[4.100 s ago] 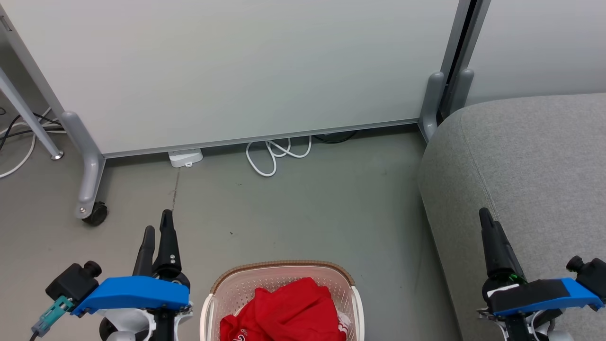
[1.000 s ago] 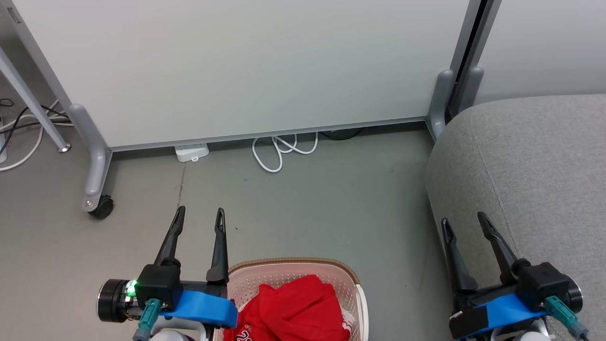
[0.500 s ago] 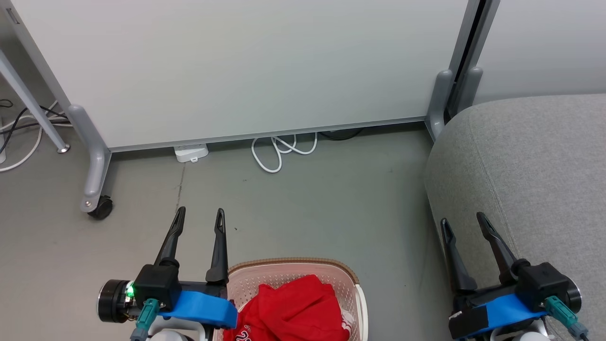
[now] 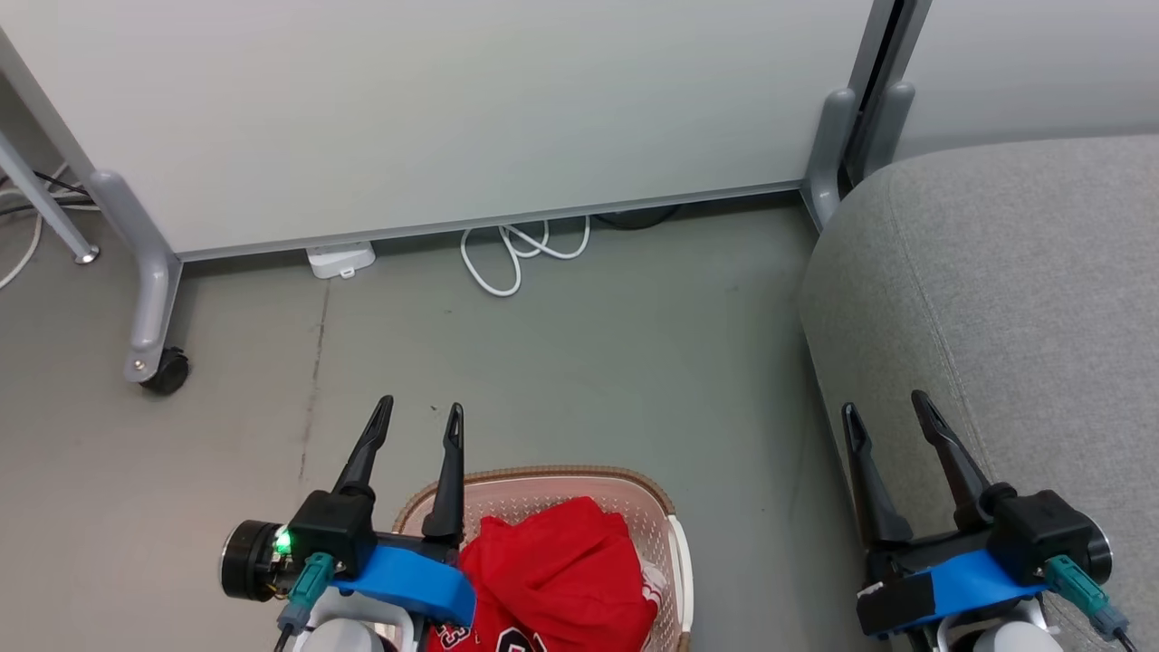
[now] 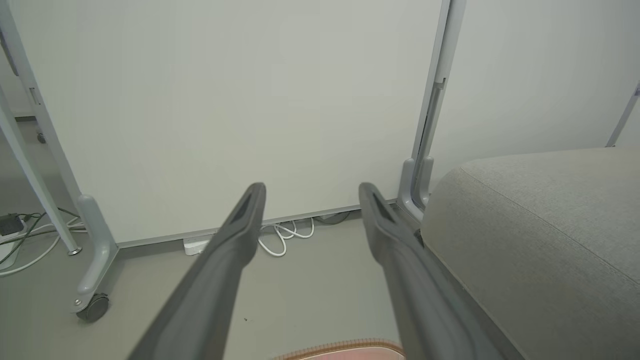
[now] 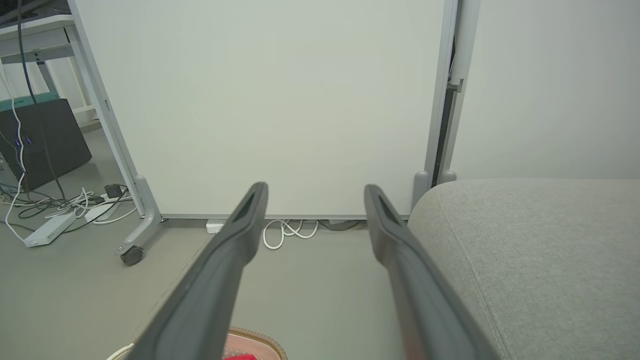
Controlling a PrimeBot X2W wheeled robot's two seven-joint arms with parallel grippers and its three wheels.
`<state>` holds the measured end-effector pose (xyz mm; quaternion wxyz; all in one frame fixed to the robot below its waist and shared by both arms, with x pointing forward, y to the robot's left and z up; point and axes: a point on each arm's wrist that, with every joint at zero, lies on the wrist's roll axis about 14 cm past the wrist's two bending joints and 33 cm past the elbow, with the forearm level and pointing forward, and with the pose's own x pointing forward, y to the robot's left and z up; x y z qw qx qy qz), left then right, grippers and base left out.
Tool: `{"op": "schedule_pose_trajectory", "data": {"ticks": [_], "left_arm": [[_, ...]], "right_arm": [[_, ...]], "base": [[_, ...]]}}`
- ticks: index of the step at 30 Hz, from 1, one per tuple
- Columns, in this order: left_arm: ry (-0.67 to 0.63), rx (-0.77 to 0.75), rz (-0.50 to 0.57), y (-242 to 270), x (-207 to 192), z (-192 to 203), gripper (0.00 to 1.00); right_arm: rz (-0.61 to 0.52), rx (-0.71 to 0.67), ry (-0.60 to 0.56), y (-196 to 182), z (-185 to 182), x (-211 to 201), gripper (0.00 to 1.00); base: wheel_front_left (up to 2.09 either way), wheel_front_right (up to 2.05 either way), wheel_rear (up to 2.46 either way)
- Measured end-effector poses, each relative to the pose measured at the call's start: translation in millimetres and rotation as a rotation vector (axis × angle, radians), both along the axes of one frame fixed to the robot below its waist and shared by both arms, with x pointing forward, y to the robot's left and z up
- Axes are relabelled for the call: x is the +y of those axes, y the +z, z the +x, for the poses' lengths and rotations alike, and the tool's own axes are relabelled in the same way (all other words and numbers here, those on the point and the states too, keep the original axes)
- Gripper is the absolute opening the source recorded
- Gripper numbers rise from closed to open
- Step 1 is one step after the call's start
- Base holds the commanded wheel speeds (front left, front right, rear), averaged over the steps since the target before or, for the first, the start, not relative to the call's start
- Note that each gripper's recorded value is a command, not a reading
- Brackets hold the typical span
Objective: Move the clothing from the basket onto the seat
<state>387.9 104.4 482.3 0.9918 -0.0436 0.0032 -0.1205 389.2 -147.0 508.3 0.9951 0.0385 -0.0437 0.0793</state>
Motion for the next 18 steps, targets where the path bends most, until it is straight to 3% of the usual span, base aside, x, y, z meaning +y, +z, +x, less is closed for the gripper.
{"op": "schedule_pose_trajectory", "data": {"ticks": [11, 18], "left_arm": [[-0.131, 0.174, 0.02, -60, -33, 23, 1.0], [-0.202, 0.357, 0.053, -126, -49, 30, 1.0]], "right_arm": [[0.001, 0.027, -0.03, -13, 27, -11, 1.0], [0.008, 0.061, -0.051, -32, 51, -18, 1.0]], "base": [[0.0, 0.0, 0.0], [0.0, 0.0, 0.0]]}}
